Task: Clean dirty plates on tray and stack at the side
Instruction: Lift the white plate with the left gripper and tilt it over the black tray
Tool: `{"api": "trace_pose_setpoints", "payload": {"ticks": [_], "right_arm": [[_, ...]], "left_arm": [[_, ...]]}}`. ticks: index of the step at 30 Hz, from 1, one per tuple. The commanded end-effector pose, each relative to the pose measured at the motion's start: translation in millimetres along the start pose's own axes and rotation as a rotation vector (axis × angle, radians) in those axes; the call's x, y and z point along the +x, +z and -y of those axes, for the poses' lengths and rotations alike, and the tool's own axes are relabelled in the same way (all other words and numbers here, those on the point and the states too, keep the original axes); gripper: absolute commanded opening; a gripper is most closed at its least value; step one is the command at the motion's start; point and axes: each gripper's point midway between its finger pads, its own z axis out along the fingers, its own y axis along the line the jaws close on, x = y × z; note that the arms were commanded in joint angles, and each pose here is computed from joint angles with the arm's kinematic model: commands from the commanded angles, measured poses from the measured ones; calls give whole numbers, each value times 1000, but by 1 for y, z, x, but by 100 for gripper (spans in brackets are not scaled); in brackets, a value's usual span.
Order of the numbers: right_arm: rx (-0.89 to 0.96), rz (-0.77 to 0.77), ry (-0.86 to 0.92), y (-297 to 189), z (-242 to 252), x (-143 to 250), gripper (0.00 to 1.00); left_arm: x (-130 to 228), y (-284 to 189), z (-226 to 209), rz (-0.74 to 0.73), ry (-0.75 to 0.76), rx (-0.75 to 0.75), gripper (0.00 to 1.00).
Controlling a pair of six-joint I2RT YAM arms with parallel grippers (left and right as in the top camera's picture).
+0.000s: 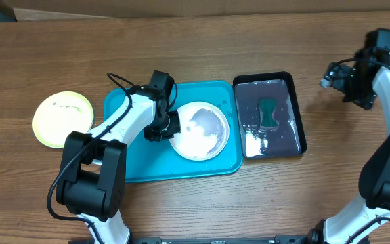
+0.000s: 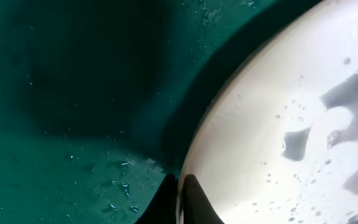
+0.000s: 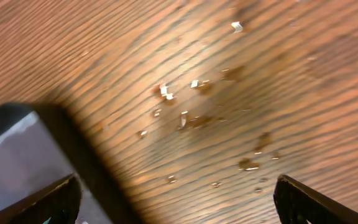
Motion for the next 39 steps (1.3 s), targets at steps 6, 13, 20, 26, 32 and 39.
{"api": "trace_pose_setpoints", "payload": {"ticks": [6,13,20,26,32,39], "right_arm": [[2,36,37,-7,11,-12,100],[2,36,36,-7,11,-12,100],[2,36,37,-7,11,-12,100],[2,36,37,-7,11,-12,100],[2,36,37,-7,11,-12,100],[2,36,37,-7,11,-12,100]], "left_arm": [[-28,-40,-2,67,0,-5,4],[-62,-109,11,186,37,-37,4],[-76,-148,53,309,115,4,4],[-79,-157,104,447,192,2,4],[-71,-170,147,626,293,-93,4],[-46,-206,189,910,458,-345,4]]}}
